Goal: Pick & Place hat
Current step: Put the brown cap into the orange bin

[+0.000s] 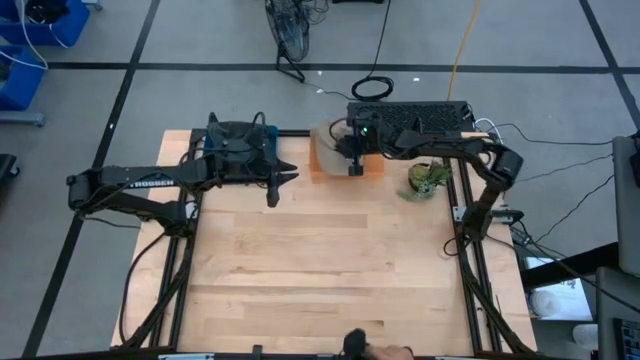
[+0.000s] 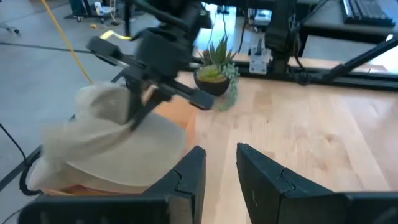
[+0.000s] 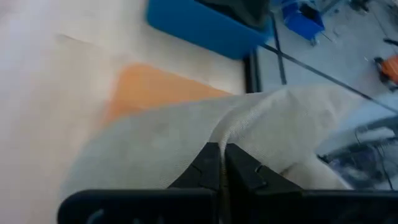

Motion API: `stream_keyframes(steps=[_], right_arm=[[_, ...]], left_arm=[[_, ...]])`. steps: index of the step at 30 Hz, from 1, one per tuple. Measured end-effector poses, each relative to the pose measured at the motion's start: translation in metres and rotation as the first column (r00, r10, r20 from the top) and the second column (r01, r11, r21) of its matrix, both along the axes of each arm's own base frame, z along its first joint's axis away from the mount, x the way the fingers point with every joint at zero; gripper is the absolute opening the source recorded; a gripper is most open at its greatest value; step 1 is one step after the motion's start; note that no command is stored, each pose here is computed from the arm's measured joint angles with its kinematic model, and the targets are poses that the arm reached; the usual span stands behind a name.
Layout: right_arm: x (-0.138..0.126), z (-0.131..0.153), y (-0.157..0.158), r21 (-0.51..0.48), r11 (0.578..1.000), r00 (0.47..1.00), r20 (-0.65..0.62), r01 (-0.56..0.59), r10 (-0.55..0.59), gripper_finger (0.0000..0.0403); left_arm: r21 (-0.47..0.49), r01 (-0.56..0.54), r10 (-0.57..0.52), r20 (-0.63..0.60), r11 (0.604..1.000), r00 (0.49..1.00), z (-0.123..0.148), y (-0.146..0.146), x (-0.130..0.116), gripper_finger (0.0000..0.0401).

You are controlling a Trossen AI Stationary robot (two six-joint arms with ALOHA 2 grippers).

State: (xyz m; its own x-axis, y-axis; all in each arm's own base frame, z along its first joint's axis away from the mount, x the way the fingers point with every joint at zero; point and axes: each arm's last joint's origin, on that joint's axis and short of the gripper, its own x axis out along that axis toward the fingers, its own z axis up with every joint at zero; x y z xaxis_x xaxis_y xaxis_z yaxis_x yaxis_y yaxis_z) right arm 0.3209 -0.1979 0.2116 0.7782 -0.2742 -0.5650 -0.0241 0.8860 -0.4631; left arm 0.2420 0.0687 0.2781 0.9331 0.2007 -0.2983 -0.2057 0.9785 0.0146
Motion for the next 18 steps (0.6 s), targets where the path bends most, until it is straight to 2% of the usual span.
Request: stream_keyframes(steps=[3, 7, 12, 18], right_arm=[[0.0, -0.01, -0.014, 0.017, 0.999, 0.999, 0.029, 0.046, -0.046, 0.0004], [0.003, -0.015, -0.021, -0.013, 0.999, 0.998, 0.049, 0.051, -0.051, 0.0024], [0.003, -0.014, -0.02, -0.022, 0.999, 0.998, 0.045, 0.045, -0.044, 0.0058], [0.005, -0.011, -0.009, 0.04, 0.998, 0.998, 0.041, 0.05, -0.052, 0.01]], left_arm=[[0.012, 0.004, -0.003, -0.024, 1.0, 1.0, -0.005, 0.001, 0.004, 0.0093], [0.025, 0.002, 0.0, -0.054, 1.0, 0.999, -0.013, 0.005, 0.009, 0.0093], [0.048, -0.025, 0.029, -0.083, 0.999, 0.996, -0.021, 0.011, 0.014, 0.0093], [0.036, -0.061, 0.065, -0.119, 0.997, 0.991, -0.03, 0.022, 0.016, 0.0093]])
